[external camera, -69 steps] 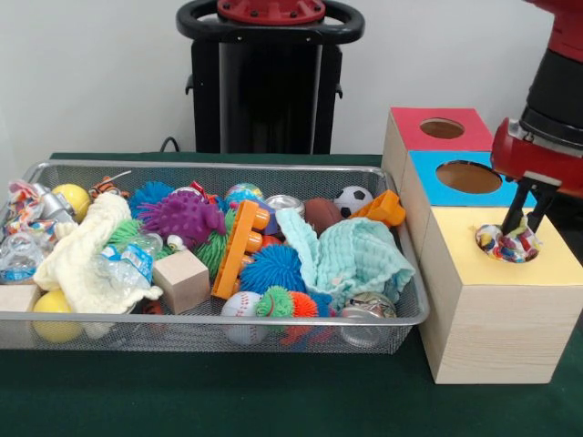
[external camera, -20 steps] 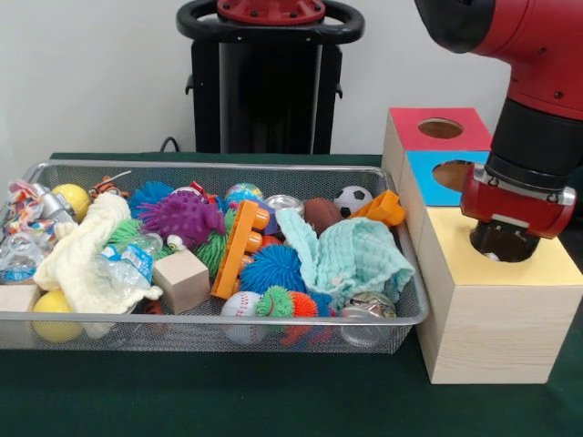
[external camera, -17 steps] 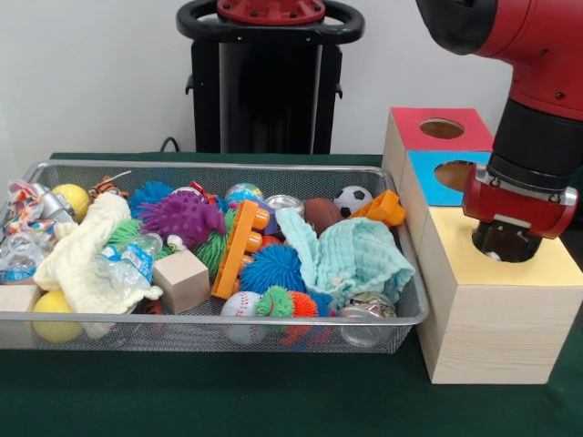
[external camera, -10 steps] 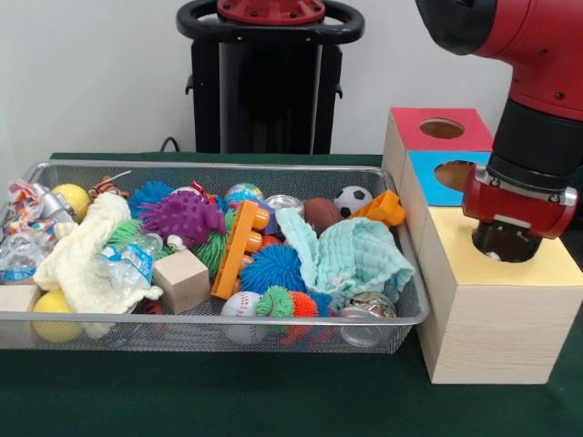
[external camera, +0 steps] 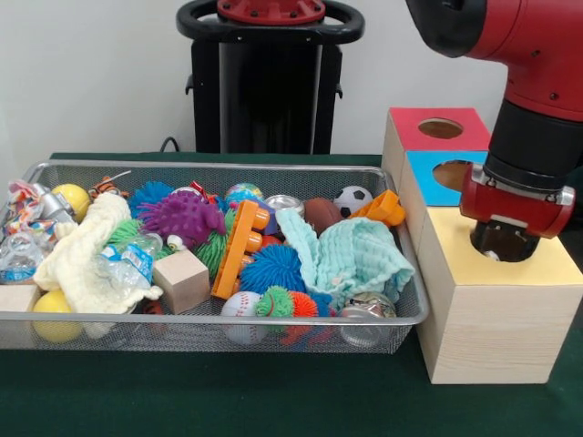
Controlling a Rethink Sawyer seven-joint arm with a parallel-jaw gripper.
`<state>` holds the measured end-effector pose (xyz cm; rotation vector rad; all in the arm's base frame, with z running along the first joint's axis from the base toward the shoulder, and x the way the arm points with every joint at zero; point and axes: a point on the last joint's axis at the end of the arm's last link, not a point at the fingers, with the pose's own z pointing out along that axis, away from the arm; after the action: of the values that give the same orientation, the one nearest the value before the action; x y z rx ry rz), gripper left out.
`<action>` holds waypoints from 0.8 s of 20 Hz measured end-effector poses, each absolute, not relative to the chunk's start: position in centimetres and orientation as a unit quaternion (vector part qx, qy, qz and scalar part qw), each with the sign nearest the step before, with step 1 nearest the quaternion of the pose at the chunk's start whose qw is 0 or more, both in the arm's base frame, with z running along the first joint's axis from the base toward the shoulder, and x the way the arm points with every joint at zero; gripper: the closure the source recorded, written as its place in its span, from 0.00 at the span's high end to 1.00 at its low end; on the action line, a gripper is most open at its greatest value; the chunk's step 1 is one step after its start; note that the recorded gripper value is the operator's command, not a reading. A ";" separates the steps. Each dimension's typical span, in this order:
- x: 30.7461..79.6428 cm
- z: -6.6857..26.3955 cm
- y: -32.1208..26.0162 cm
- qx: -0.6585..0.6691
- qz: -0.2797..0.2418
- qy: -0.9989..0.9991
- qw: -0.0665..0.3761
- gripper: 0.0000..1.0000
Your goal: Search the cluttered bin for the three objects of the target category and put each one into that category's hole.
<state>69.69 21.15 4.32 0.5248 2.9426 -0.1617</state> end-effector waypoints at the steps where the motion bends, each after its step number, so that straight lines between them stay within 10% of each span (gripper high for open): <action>1: 69.7 4.6 21.1 0.178 -0.052 0.980 0.069 1.00; 2: 69.8 4.8 21.1 0.179 -0.050 0.980 0.066 1.00; 3: 69.8 5.3 20.7 0.183 -0.050 0.980 0.061 0.00; 16: 69.9 6.0 20.1 0.190 -0.049 0.979 0.053 0.00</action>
<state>69.94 20.07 6.04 0.5780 2.9765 -0.1500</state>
